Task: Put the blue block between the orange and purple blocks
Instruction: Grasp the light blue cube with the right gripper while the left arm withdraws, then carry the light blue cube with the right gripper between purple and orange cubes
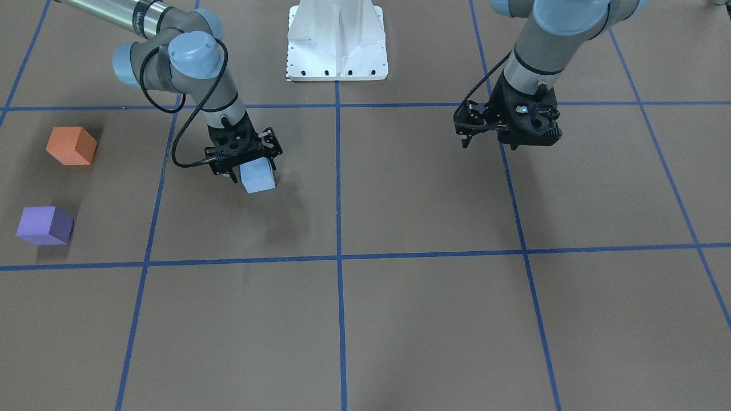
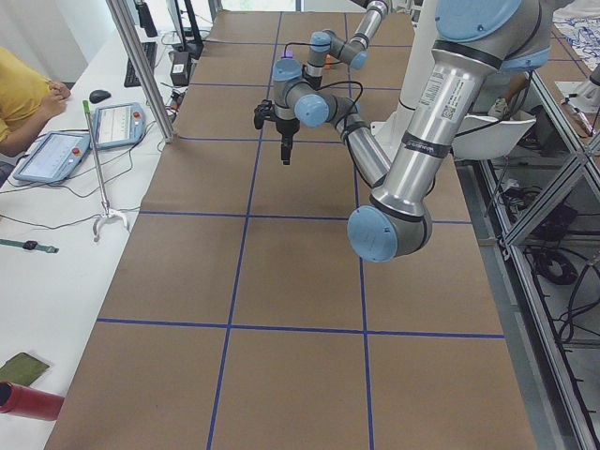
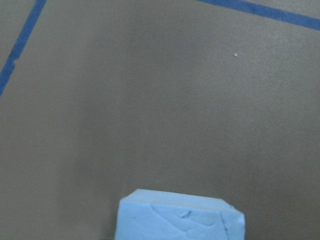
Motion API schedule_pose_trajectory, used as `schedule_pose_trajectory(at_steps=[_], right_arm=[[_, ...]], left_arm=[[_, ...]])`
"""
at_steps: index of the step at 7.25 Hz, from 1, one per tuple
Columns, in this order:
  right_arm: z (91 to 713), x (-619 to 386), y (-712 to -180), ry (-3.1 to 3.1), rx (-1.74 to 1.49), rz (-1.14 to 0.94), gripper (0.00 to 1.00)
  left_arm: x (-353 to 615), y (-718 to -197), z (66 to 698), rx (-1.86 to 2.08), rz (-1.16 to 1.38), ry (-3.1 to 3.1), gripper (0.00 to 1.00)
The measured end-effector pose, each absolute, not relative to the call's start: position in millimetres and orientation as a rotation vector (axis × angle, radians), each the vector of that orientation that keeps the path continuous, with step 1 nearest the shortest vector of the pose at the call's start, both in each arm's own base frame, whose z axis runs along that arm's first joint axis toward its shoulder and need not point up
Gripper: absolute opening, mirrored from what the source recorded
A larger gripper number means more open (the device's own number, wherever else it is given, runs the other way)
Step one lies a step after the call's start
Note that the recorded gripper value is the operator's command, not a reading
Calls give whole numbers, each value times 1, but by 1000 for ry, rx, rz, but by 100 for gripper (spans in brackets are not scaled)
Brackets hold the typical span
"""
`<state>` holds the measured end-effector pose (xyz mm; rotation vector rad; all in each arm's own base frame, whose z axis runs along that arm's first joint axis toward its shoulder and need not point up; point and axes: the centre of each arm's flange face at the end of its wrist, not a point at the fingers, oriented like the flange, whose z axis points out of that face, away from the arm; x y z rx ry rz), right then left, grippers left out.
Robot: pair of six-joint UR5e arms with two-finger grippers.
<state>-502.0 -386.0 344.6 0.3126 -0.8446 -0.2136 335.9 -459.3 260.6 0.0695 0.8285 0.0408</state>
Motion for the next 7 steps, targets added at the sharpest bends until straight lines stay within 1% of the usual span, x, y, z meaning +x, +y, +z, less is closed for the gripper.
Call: schedule_pose_trajectory(at_steps=[1, 3, 5, 7], right_arm=[[344, -501, -388, -845, 314, -211, 0], [339, -484, -404, -861, 311, -192, 0], [350, -417, -426, -894, 267, -152, 0], [413, -315, -427, -844, 243, -171, 0]], left_arm=[[336, -459, 261, 70, 41, 828, 100], [334, -460, 261, 70, 38, 829, 100], [320, -467, 272, 83, 56, 818, 100], [276, -481, 309, 94, 110, 798, 100]])
